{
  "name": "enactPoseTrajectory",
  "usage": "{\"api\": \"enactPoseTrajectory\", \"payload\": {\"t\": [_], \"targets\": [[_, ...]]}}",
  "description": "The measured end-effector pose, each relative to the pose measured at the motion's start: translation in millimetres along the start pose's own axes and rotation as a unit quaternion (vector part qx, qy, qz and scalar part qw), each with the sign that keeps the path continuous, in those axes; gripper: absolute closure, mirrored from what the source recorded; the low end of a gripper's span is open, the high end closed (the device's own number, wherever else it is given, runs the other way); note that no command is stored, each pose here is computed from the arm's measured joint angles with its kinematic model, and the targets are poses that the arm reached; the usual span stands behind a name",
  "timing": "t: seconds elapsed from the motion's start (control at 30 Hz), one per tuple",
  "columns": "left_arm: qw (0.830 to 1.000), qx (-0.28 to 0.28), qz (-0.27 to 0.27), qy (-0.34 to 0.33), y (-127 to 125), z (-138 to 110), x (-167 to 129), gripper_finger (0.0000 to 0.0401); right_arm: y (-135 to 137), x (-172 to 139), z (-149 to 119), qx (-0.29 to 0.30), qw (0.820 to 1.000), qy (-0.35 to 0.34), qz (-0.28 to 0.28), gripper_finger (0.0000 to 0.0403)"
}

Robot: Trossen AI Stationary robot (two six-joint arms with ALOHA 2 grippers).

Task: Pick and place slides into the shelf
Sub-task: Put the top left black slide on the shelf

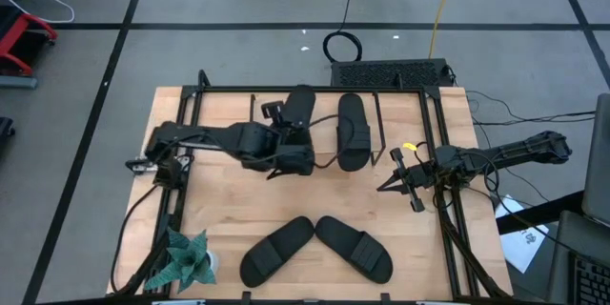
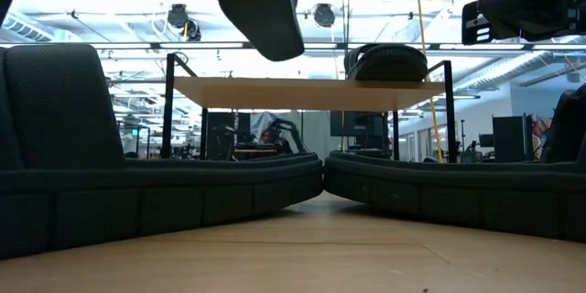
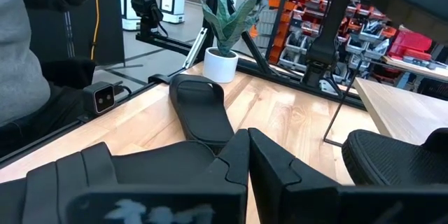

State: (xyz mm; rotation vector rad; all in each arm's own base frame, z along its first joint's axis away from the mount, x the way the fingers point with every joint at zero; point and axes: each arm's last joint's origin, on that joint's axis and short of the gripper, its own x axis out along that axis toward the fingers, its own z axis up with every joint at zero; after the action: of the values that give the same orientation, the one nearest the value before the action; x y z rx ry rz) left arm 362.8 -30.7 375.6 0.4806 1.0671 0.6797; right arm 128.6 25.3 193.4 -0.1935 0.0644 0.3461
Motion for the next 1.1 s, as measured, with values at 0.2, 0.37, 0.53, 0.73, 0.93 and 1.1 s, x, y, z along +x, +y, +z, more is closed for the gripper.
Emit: {"api": "enactPoseTrajectory", "payload": {"t": [0.2, 0.37, 0.53, 0.73, 0.93, 1.1], "targets": [[0.998, -0.031, 0.040, 0.045, -9.4, 5.4, 23.2, 0.0401, 0.0, 0.0, 0.0, 0.000, 1.000, 0.000, 0.000, 0.0403], [0.995, -0.038, 0.070, 0.061, -24.0, 7.2, 37.9, 0.0400, 0.0, 0.0, 0.0, 0.000, 1.000, 0.000, 0.000, 0.0403], [0.994, -0.010, 0.073, 0.076, -37.0, 8.9, 49.4, 0.0400, 0.0, 0.0, 0.0, 0.000, 1.000, 0.000, 0.000, 0.0403], [0.994, -0.006, 0.079, 0.080, -43.9, 10.1, 56.1, 0.0400, 0.0, 0.0, 0.0, 0.001, 1.000, 0.000, 0.000, 0.0403], [0.991, -0.038, 0.107, 0.072, -47.7, 11.5, 61.9, 0.0400, 0.0, 0.0, 0.0, 0.001, 1.000, 0.000, 0.000, 0.0403], [0.990, -0.035, 0.103, 0.089, -60.5, 11.2, 72.9, 0.0400, 0.0, 0.0, 0.0, 0.001, 1.000, 0.000, 0.000, 0.0403]]}}
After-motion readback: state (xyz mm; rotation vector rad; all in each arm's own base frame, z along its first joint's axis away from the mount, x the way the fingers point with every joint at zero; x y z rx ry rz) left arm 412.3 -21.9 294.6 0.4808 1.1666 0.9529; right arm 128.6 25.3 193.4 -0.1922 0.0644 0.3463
